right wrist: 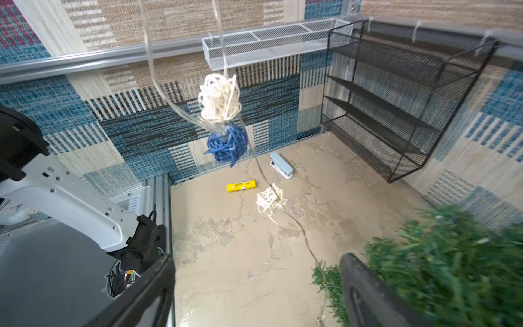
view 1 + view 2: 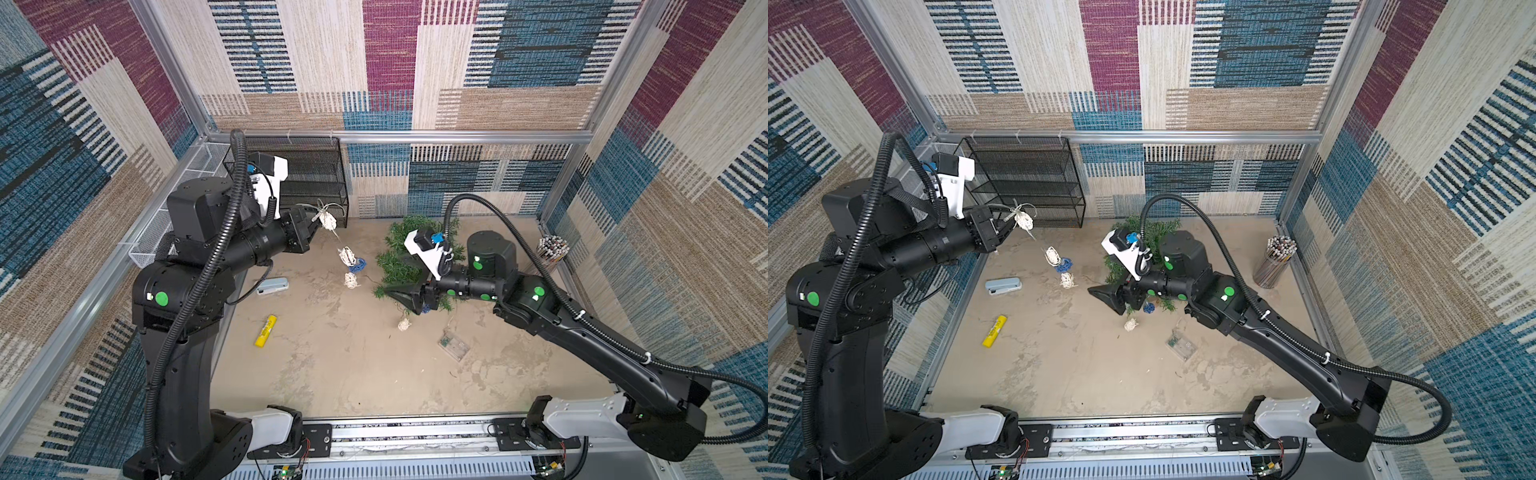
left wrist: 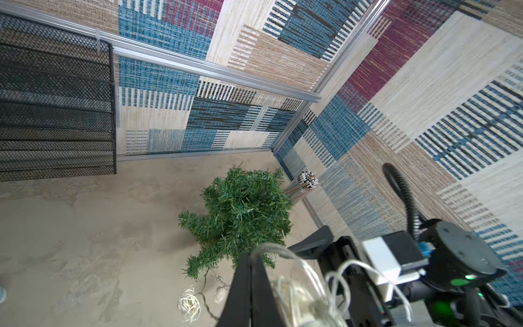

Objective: Remove string lights from the small christmas tree
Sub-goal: Remove the light string from the Christmas tree.

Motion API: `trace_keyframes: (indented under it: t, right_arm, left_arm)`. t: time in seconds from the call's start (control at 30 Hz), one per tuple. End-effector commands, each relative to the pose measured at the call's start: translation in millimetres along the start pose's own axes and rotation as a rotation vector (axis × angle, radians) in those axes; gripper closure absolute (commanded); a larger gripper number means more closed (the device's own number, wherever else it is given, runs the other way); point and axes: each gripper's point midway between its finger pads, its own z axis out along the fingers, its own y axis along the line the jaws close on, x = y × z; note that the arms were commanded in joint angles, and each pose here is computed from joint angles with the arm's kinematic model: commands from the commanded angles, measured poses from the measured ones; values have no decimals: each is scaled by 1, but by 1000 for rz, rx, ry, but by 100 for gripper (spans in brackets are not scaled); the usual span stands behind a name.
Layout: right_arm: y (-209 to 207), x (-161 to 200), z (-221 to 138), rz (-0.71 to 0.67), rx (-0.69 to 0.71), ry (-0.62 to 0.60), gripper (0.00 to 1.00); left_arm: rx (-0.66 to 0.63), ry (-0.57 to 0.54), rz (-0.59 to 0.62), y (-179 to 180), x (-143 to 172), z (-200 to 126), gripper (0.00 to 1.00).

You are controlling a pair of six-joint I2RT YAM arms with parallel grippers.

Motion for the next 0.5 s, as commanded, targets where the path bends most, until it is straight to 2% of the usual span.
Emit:
trace_keyframes:
  t: [0.0, 0.17, 0.47]
  right_arm:
    - [-3, -5, 14, -37, 47, -62, 7]
    - [-1, 4, 32, -43, 25, -113, 7]
    - [7, 0, 55, -69, -55, -151, 7]
  left_arm:
    - [64, 26, -14, -12, 7, -5, 100]
    - [127, 26, -8, -27, 8, -16, 100]
    - [157, -1, 8, -38, 6, -31, 100]
